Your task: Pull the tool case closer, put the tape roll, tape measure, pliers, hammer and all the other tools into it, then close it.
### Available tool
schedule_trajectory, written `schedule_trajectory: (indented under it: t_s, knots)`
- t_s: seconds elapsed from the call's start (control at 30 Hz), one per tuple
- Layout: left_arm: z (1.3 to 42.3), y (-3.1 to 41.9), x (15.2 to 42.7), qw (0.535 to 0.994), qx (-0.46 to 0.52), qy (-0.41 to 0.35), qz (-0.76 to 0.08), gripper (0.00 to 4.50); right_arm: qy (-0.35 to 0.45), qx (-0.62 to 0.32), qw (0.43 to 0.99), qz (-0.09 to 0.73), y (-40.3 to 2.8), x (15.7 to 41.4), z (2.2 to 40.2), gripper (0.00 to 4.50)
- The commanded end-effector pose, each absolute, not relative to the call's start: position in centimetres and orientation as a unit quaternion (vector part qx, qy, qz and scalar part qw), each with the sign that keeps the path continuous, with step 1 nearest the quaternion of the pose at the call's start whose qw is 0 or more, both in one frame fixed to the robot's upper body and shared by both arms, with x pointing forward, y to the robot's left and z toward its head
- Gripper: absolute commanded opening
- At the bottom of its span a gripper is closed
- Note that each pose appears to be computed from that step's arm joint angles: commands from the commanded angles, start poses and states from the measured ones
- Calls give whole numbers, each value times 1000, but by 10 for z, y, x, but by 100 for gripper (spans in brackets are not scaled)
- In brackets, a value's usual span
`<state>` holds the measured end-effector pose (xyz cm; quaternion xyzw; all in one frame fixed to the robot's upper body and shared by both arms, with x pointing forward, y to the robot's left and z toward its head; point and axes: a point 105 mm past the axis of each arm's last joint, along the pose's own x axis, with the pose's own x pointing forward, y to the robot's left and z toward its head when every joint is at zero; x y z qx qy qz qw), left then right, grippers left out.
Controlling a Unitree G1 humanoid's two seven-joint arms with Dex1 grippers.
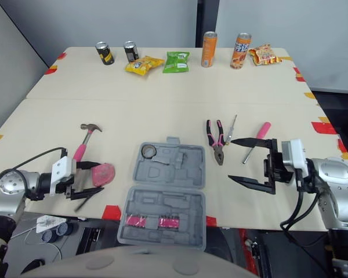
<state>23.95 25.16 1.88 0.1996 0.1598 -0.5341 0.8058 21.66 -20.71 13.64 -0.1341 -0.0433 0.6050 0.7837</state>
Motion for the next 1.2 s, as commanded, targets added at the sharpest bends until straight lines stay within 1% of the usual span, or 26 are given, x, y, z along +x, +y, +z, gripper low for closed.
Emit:
schedule_trajectory:
  t_s: [0.03, 0.23, 0.33, 0.47, 0.6, 0.7, 0.73, 0.8, 0.93, 1.03, 1.2]
  knots:
    - [22, 253, 243, 808, 199, 158, -531, 299, -59, -148, 778, 607, -205, 215, 144, 450]
    - [26, 253, 243, 810, 194, 151, -533, 299, -58, -148, 778, 608, -205, 215, 143, 450]
    - [44, 247, 247, 814, 190, 119, -535, 299, -53, -140, 781, 606, -206, 215, 143, 450]
    - [73, 229, 255, 806, 195, 73, -553, 299, -35, -112, 792, 599, -203, 217, 144, 450]
    - [109, 189, 266, 781, 202, 17, -590, 299, -22, -74, 810, 581, -196, 227, 153, 450]
    - [124, 163, 271, 764, 208, -6, -611, 299, 7, -49, 822, 567, -193, 233, 154, 450]
    - [127, 157, 272, 760, 211, -9, -614, 299, 25, -44, 834, 550, -191, 238, 153, 450]
    - [136, 131, 279, 745, 218, -31, -630, 299, 53, -25, 839, 540, -184, 242, 153, 450]
    - [144, 97, 288, 724, 220, -58, -651, 299, 80, 17, 835, 545, -167, 242, 158, 450]
    - [144, 66, 296, 702, 236, -81, -667, 299, 129, 75, 828, 540, -149, 247, 157, 450]
    - [145, 42, 305, 677, 267, -109, -678, 299, 201, 161, 805, 534, -131, 248, 161, 450]
